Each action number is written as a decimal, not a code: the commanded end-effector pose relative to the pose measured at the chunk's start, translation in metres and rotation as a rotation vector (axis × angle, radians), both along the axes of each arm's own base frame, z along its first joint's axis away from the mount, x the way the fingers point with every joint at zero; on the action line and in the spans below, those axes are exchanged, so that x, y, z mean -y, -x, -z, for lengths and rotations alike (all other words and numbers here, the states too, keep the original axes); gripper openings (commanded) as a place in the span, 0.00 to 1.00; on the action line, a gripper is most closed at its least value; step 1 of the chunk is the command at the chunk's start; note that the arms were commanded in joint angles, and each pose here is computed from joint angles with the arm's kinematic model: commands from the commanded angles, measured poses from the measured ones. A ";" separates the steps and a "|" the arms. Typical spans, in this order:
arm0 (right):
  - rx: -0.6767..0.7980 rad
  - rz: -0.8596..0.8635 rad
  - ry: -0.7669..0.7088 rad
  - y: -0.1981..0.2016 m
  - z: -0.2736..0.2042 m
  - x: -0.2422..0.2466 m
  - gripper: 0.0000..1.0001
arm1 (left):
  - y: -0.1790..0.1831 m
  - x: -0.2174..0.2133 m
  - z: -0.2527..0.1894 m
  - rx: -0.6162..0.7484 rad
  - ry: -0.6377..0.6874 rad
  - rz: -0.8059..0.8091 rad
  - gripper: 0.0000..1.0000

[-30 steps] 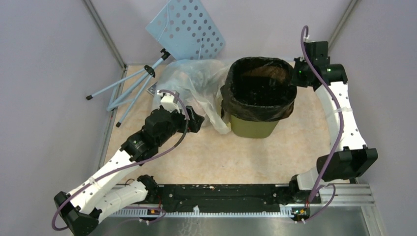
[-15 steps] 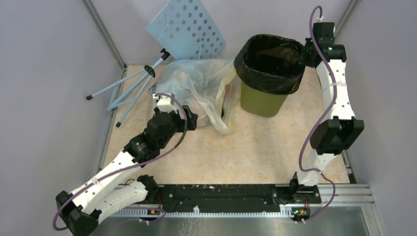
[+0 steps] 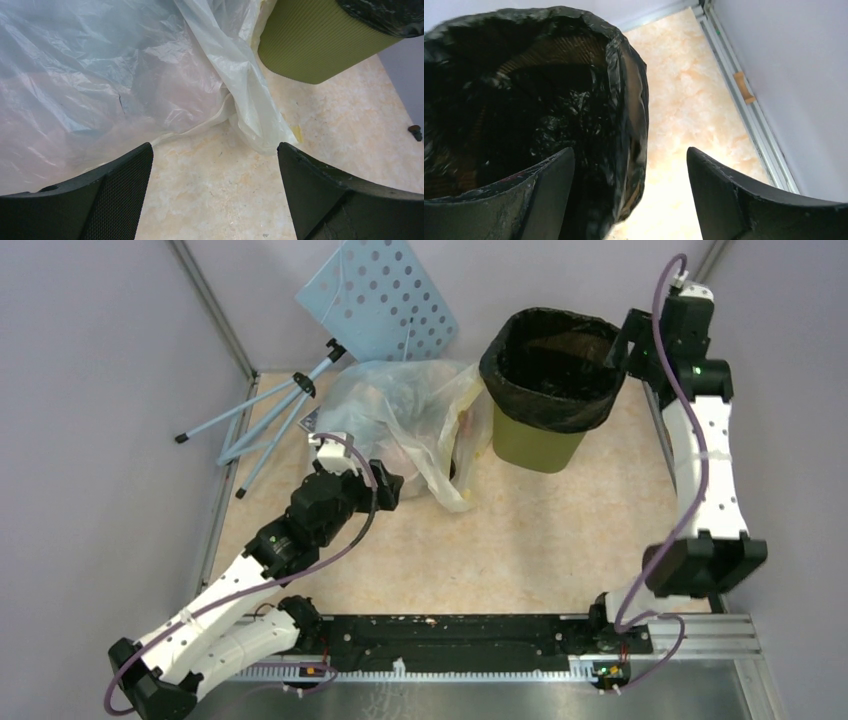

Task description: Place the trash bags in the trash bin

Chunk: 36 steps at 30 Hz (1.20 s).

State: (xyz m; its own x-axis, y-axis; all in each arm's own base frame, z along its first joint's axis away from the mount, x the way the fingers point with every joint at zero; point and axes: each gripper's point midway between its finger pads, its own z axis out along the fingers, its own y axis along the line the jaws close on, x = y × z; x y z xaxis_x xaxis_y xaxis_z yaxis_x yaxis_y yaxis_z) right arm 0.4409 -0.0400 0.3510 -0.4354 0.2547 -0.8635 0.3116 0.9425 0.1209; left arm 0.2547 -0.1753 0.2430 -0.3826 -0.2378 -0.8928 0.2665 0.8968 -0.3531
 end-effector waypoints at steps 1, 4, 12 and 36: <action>0.244 -0.007 -0.010 0.045 -0.049 -0.004 0.82 | 0.010 0.000 -0.012 0.047 0.034 0.044 0.99; 0.339 -0.051 -0.047 0.077 -0.039 -0.016 0.82 | 0.017 0.001 -0.008 0.048 0.046 0.078 0.99; 0.392 -0.130 -0.181 0.130 0.050 -0.043 0.82 | 0.033 0.008 0.032 0.039 0.053 0.169 0.99; 0.675 0.014 0.065 0.149 0.189 -0.001 0.86 | -0.048 -0.113 0.096 0.205 -0.224 -0.482 0.99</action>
